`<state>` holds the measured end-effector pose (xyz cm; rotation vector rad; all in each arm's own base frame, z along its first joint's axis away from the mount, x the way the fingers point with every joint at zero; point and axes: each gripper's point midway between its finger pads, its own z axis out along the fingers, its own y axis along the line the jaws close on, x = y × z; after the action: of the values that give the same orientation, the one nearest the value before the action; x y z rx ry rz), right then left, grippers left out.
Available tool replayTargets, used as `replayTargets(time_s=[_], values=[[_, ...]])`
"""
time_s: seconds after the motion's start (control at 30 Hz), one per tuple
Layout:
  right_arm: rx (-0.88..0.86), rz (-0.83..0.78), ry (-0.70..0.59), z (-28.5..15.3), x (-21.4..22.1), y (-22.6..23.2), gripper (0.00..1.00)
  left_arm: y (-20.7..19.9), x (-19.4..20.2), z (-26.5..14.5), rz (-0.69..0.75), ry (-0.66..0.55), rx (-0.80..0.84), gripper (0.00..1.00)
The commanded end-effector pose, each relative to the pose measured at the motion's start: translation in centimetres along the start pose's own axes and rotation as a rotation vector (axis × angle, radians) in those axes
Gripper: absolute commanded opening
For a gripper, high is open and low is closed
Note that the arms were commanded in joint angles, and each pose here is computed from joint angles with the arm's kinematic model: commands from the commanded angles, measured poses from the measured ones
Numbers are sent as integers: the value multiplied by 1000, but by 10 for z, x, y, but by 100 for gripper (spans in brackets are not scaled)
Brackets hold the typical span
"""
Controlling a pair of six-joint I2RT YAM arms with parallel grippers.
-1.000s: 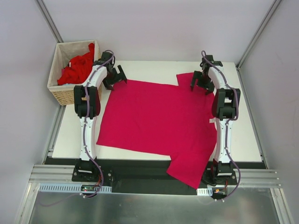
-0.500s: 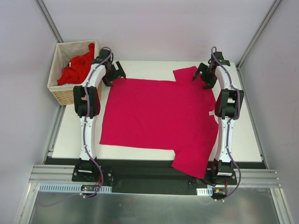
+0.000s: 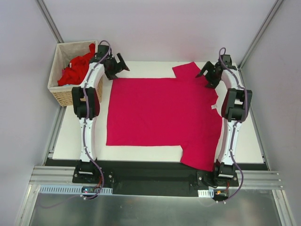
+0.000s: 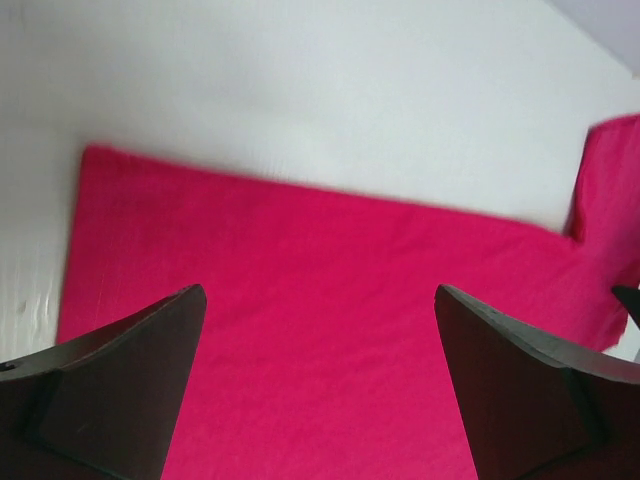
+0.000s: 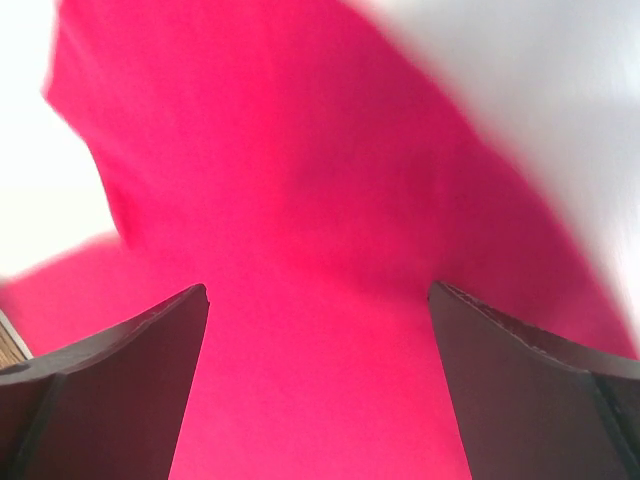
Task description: Fold and stack the t-shirts
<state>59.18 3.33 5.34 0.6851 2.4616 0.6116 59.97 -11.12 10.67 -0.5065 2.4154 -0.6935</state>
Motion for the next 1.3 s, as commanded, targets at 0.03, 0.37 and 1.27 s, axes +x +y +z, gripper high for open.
replayTargets(time_s=[0.03, 0.37, 1.27], values=[[-50, -200, -161, -114, -1, 67, 96, -72, 9, -112, 87, -68, 126, 99], [152, -303, -6, -173, 145, 17, 96, -29, 147, -161, 40, 86, 45, 99], [425, -305, 206, -105, 228, -76, 96, 74, 254, -68, -70, 335, -168, 99]])
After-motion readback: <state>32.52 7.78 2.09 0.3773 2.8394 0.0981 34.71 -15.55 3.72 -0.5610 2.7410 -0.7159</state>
